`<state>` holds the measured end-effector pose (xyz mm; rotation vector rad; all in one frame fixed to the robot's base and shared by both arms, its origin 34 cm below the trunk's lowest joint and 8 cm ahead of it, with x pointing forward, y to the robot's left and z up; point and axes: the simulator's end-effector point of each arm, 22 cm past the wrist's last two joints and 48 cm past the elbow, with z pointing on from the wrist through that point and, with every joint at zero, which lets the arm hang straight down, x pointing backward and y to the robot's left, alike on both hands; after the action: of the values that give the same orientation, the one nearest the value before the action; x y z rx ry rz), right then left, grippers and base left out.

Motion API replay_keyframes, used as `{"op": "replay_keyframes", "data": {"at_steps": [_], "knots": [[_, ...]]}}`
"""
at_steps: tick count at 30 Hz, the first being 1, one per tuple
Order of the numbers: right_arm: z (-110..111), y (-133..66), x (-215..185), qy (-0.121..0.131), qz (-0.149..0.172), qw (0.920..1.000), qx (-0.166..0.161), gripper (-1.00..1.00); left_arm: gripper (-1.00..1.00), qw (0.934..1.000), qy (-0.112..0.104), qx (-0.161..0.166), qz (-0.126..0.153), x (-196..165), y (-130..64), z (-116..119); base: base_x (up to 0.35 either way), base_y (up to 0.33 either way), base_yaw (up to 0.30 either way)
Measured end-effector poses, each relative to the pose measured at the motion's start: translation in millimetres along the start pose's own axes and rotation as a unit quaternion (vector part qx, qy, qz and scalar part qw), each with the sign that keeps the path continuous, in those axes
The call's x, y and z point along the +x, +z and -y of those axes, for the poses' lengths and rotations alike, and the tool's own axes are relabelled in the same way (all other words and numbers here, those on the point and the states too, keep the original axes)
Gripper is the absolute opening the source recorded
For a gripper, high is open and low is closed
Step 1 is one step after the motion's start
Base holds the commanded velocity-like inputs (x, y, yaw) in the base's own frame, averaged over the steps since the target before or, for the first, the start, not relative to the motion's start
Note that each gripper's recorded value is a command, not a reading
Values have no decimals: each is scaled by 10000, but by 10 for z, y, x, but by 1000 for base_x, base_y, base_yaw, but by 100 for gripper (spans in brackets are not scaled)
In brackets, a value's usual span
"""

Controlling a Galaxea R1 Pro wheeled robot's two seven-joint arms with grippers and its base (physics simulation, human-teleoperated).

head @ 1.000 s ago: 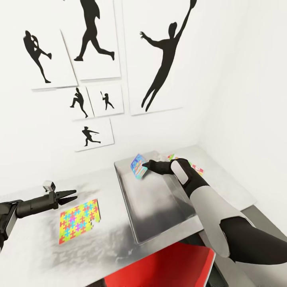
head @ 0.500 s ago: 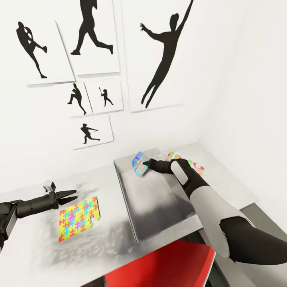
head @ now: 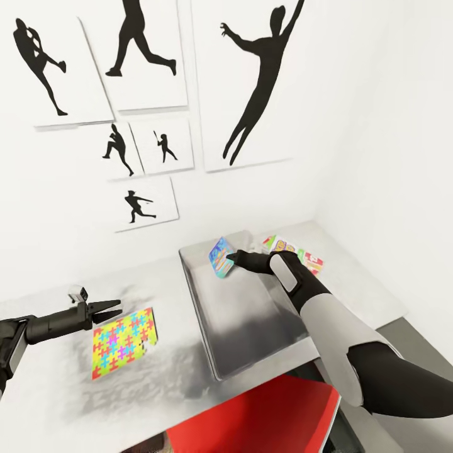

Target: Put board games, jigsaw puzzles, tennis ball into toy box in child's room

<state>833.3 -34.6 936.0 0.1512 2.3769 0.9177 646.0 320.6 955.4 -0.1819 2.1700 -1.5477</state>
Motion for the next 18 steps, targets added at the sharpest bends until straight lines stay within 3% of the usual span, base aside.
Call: {"op": "replay_keyframes", "data": {"at_steps": [18], "knots": [[59, 97, 94, 55, -77, 10000, 20, -100, 100, 9999, -92, -39, -38, 44, 24, -104, 0, 0, 0]]}}
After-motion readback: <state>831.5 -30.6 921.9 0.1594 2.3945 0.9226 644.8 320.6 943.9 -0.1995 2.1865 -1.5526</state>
